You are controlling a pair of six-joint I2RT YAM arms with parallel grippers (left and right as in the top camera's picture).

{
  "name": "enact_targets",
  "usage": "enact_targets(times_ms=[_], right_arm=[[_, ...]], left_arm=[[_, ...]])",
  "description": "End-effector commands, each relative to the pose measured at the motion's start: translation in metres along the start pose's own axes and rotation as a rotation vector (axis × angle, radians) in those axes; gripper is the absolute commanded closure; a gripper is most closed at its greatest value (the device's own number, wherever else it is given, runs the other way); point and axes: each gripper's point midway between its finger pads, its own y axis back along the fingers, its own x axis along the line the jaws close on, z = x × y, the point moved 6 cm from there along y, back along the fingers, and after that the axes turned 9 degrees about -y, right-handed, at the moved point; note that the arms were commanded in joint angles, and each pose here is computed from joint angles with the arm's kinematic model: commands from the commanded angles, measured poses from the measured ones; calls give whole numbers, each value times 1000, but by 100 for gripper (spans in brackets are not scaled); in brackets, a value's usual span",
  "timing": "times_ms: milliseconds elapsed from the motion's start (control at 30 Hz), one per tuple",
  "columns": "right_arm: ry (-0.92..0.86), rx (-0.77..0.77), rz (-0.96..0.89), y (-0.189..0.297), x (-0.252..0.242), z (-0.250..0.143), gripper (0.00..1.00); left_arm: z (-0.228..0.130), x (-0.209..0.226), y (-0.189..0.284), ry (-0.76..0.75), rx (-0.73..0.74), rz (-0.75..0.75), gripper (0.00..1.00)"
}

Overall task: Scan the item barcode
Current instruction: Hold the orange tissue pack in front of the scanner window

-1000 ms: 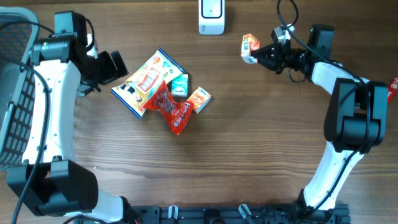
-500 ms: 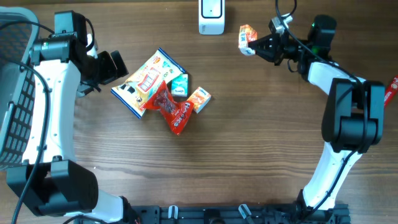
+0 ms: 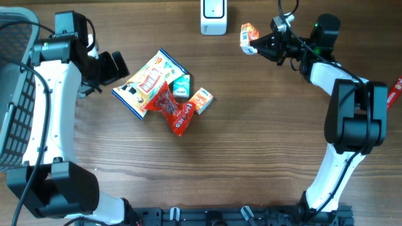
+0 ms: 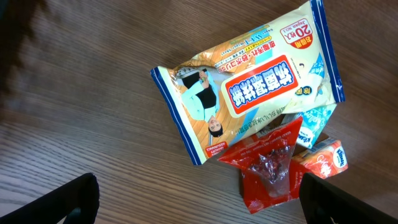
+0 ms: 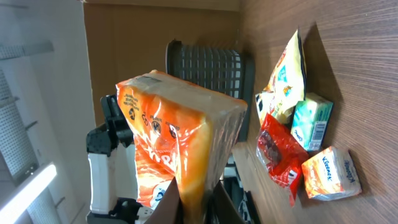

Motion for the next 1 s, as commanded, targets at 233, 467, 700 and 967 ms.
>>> enact_targets(times_ms=[233, 467, 700, 967], right_arm=[[14, 66, 4, -1, 8, -10, 96], [149, 86, 0, -10, 17, -12, 96], [351, 85, -2, -10, 31, -15, 96], [368, 91, -2, -13, 32, -16, 96]], left_arm=[[-1, 3, -4, 13, 12, 13, 0], [-1, 3, -4, 13, 12, 13, 0], [-1, 3, -4, 13, 12, 13, 0], [-1, 3, -4, 13, 12, 13, 0]])
